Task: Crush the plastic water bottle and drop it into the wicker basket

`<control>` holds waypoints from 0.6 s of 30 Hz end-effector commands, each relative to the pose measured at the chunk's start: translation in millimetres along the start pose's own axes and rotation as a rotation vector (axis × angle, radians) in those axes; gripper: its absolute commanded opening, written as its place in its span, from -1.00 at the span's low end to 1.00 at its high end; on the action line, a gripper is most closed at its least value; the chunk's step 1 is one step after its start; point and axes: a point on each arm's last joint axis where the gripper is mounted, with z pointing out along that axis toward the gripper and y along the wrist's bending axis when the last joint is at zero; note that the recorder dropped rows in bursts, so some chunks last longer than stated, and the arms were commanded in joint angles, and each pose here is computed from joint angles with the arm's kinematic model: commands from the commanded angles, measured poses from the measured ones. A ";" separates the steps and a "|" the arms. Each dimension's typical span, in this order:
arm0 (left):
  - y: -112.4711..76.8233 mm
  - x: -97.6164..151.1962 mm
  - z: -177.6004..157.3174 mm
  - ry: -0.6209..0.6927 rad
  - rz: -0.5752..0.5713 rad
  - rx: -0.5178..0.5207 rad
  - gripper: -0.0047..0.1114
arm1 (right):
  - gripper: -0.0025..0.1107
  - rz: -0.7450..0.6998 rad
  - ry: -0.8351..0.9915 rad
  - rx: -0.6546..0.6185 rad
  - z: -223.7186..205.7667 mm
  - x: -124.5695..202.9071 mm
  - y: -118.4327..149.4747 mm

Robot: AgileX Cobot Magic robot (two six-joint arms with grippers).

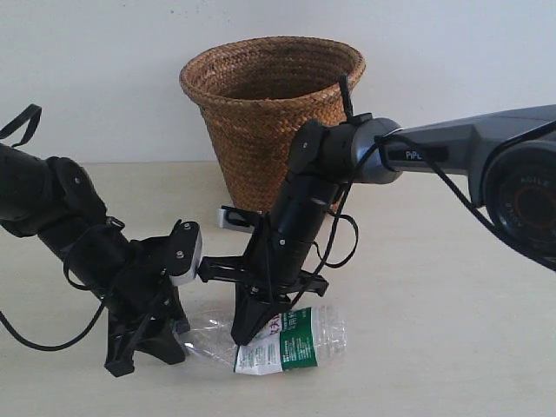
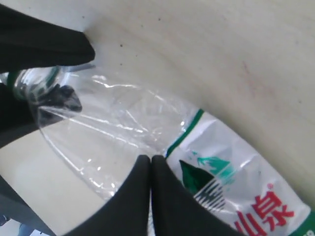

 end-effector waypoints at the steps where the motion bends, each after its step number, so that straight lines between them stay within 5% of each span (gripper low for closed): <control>1: -1.4 0.3 7.7 0.004 -0.030 0.022 -0.84 | -0.96 -0.008 0.087 0.202 33.4 2.3 -45.9; 9: -1.4 0.3 7.7 0.004 -0.030 0.022 -0.84 | -0.96 -0.222 -0.007 0.069 -10.7 6.1 -5.2; 18: -1.4 0.3 7.7 0.004 -0.033 0.022 -0.84 | -0.96 -0.339 -0.141 0.120 -72.9 21.4 29.9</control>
